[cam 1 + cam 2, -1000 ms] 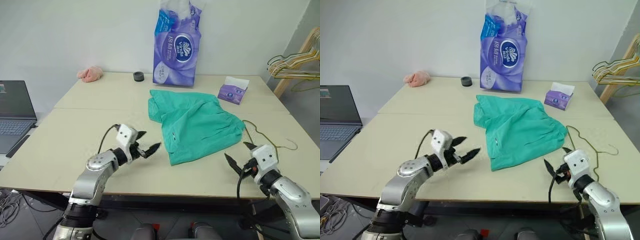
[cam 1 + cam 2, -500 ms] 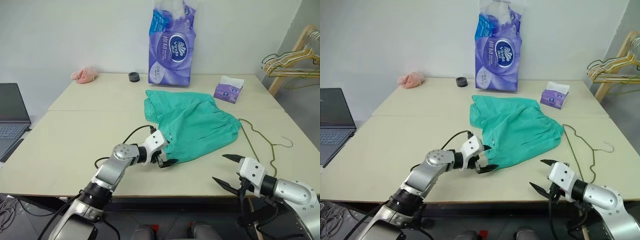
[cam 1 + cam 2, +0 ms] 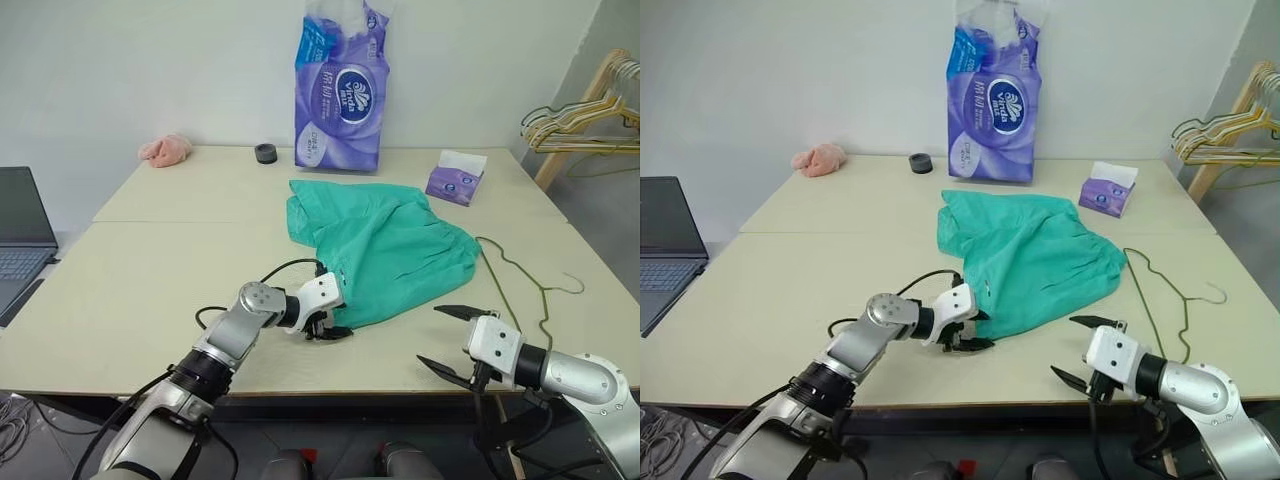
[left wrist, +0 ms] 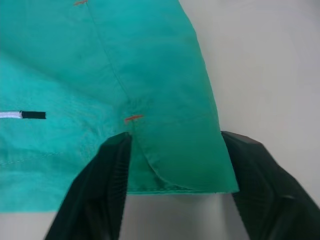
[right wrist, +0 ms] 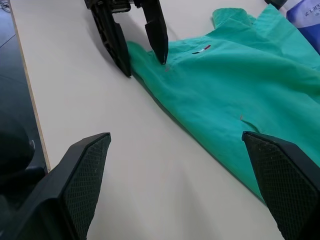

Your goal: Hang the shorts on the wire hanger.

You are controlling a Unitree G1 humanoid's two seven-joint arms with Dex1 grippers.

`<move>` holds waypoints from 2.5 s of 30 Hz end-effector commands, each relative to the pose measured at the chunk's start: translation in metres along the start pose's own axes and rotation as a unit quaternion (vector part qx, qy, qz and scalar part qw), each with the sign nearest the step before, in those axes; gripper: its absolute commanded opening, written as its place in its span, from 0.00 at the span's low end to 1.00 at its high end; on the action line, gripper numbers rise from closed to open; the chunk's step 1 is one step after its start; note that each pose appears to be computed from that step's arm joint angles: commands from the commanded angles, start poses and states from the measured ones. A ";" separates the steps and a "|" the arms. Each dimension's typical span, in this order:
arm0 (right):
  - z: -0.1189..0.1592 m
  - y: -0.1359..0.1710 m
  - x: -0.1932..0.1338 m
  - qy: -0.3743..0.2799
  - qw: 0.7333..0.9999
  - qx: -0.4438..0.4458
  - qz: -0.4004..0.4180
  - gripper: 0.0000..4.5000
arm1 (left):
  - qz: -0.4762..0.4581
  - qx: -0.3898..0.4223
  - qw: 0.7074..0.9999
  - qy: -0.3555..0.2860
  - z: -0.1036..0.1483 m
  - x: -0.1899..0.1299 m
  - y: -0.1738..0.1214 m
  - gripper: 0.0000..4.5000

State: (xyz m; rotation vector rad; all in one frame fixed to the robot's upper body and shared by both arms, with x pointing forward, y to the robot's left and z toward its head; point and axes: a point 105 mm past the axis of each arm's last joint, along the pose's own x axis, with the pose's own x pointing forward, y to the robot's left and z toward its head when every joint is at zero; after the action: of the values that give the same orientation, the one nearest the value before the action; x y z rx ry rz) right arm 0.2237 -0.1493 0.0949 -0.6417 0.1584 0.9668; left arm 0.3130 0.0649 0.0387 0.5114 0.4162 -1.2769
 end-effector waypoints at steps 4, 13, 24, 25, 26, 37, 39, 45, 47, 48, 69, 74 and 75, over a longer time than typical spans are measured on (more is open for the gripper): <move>-0.010 -0.029 -0.004 0.045 0.995 -0.068 -0.061 1.00 | 0.013 0.018 0.999 -0.046 0.023 -0.009 0.009 0.18; -0.048 -0.109 -0.019 0.148 0.962 -0.142 -0.178 1.00 | 0.042 -0.014 0.994 -0.095 0.040 -0.083 0.042 0.01; -0.065 -0.123 0.019 0.161 0.935 -0.299 -0.100 1.00 | 0.040 -0.030 0.997 -0.065 0.023 -0.115 0.039 0.01; -0.067 -0.122 0.025 0.162 0.932 -0.311 -0.091 1.00 | 0.041 -0.031 0.997 -0.066 0.023 -0.115 0.039 0.01; -0.069 -0.122 0.029 0.162 0.930 -0.320 -0.084 1.00 | 0.041 -0.031 0.996 -0.067 0.024 -0.115 0.039 0.01; -0.060 -0.149 0.070 0.140 0.904 -0.389 -0.107 1.00 | 0.049 -0.037 0.996 -0.067 0.023 -0.125 0.044 0.01; -0.063 -0.150 0.074 0.145 0.901 -0.396 -0.103 1.00 | 0.050 -0.038 0.996 -0.065 0.022 -0.126 0.045 0.01; -0.070 -0.154 0.080 0.159 0.900 -0.395 -0.096 0.71 | 0.052 -0.039 0.997 -0.051 0.014 -0.127 0.046 0.00; -0.071 -0.153 0.079 0.157 0.902 -0.391 -0.091 0.55 | 0.053 -0.042 0.997 -0.046 0.011 -0.128 0.046 0.00; -0.071 -0.152 0.079 0.156 0.903 -0.390 -0.089 0.47 | 0.053 -0.043 0.997 -0.044 0.009 -0.128 0.046 0.00; -0.018 -0.051 0.028 0.125 0.932 -0.293 0.175 0.01 | -0.159 -0.129 0.973 0.105 -0.071 -0.171 -0.046 0.00; -0.022 -0.016 0.007 0.151 0.924 -0.243 0.255 0.01 | -0.202 -0.141 0.960 0.133 -0.079 -0.179 -0.070 0.00; -0.021 -0.012 0.004 0.153 0.924 -0.232 0.264 0.01 | -0.209 -0.143 0.958 0.134 -0.080 -0.179 -0.074 0.00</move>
State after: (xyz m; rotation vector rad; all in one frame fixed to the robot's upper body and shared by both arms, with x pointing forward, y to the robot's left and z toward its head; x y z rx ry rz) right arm 0.2387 -0.1589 0.0678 -1.2231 0.3868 1.4603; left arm 0.2012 0.2364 0.0595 0.3434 0.9523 -1.4995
